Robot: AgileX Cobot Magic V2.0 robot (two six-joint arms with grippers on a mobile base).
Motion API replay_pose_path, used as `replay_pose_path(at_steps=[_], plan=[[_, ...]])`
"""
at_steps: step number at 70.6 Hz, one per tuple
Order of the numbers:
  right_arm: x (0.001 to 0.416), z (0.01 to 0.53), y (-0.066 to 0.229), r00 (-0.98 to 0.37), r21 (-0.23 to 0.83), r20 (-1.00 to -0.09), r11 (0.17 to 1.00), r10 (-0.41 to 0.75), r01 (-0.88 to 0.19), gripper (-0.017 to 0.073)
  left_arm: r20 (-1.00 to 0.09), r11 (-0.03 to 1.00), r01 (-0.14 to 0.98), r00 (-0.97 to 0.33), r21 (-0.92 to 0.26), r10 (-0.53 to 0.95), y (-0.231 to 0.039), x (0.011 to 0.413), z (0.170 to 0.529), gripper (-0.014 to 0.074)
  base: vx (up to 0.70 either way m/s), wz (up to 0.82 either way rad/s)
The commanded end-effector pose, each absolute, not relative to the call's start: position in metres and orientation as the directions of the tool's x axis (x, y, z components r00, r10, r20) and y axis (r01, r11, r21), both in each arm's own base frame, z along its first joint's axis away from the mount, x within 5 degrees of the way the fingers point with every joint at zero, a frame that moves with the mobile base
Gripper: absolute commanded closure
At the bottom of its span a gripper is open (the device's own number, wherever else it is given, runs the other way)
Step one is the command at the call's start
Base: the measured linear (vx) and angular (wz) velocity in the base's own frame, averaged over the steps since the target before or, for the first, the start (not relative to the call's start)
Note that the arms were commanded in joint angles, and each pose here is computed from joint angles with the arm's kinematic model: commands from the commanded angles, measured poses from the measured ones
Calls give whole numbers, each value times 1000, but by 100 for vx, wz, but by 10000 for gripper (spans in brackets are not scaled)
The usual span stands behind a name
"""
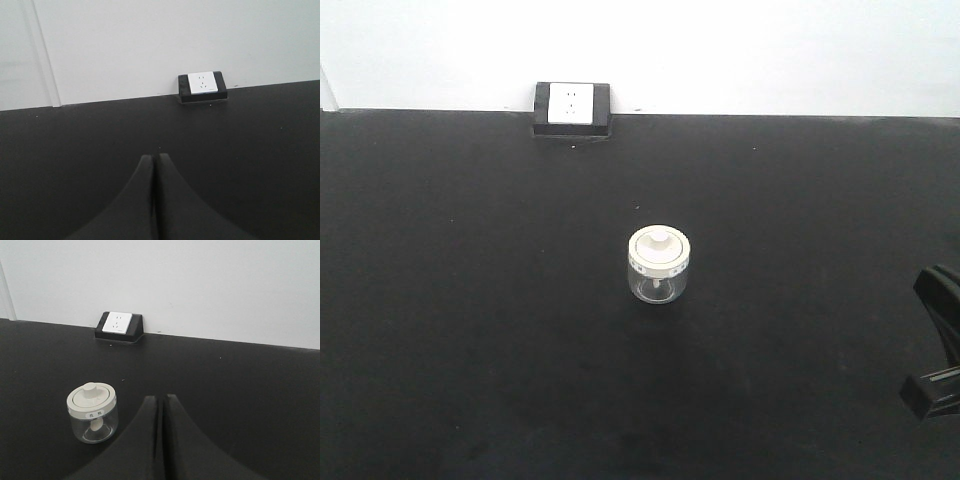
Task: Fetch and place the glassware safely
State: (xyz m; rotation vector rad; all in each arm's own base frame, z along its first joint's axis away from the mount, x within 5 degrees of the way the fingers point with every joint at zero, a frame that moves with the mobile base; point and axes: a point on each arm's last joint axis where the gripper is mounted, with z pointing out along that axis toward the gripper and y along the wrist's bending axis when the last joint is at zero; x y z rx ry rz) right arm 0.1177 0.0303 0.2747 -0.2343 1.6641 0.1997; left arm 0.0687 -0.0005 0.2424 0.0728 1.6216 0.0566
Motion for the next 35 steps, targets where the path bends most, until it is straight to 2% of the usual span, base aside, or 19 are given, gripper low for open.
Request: replay_pose_path(at_steps=[1, 17, 22, 35], plan=[[118, 286, 33, -48, -6, -999, 955, -22, -296, 563, -998, 999, 13, 45, 52, 52, -1, 63, 240, 601, 0, 0], [118, 286, 33, -48, -6, -999, 955, -22, -296, 563, -999, 1000, 17, 39, 3, 3, -1, 56, 194, 601, 0, 0], [118, 286, 33, -48, -6, -999, 955, -22, -296, 563, -1000, 1000, 18, -2, 4, 4, -1, 57, 190, 601, 0, 0], [118, 286, 33, -49, -6, -999, 955, -22, -296, 563, -1000, 1000, 19, -9, 4, 4, -1, 57, 189, 601, 0, 0]])
